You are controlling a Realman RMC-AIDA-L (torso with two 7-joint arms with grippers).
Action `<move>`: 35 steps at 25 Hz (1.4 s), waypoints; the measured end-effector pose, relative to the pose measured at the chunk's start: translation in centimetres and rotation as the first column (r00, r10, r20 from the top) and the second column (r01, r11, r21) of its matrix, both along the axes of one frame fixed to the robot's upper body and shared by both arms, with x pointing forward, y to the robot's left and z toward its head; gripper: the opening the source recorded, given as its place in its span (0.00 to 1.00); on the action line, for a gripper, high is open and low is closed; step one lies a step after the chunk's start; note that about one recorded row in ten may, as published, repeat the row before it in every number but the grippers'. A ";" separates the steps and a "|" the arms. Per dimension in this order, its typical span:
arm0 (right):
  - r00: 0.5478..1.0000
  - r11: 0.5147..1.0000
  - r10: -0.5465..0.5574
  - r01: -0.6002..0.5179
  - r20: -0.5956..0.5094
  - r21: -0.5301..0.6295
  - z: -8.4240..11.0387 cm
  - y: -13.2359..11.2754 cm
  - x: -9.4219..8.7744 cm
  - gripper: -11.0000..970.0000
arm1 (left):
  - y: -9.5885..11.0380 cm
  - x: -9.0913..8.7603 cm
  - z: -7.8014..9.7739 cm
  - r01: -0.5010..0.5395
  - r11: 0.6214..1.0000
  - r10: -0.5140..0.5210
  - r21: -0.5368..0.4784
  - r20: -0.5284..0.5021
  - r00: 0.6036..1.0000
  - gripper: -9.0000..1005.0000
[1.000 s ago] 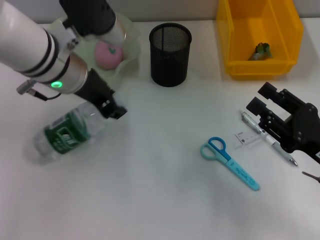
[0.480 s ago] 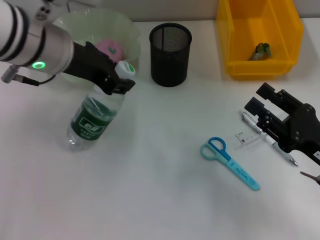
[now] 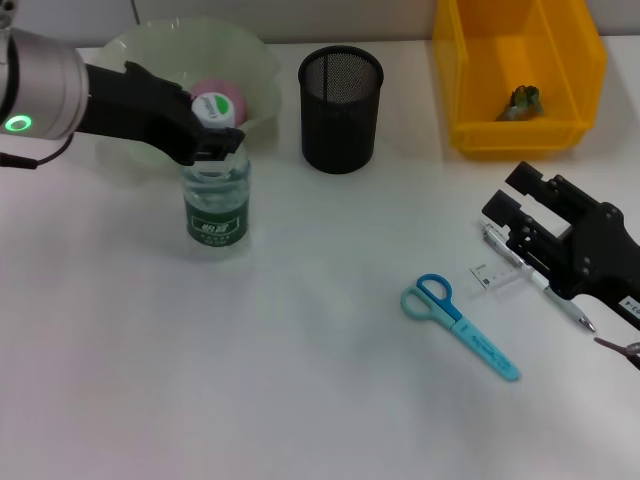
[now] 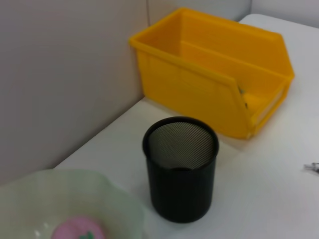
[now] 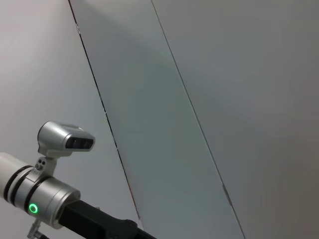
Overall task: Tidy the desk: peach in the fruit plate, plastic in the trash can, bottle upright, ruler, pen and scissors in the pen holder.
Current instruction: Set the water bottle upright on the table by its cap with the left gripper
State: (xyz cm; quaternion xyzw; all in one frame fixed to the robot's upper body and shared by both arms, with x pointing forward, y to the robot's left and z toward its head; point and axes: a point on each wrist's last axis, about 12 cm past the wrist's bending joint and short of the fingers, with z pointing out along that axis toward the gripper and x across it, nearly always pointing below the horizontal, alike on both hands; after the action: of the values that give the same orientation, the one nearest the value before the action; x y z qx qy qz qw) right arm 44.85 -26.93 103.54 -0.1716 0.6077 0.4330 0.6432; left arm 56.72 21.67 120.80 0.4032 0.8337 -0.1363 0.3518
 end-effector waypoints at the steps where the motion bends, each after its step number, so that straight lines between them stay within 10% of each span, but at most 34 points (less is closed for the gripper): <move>1: 1.000 1.000 0.000 0.000 0.000 0.000 0.0 0.0 0.0 0.57 | 0.1 0.0 0.0 -0.004 1.000 0.004 -0.001 0.002 1.000 0.45; 35: 1.000 1.000 0.002 -0.002 -0.006 -0.018 0.0 0.5 0.8 0.57 | 1.5 0.2 -1.0 -0.059 0.993 0.065 -0.101 0.056 0.996 0.47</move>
State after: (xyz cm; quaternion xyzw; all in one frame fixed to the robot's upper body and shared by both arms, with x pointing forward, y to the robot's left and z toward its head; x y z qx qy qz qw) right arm 45.65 -26.48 103.49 -0.1764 0.6134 0.4287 0.6394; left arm 56.89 23.20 119.75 0.3631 0.8272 -0.1546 0.3999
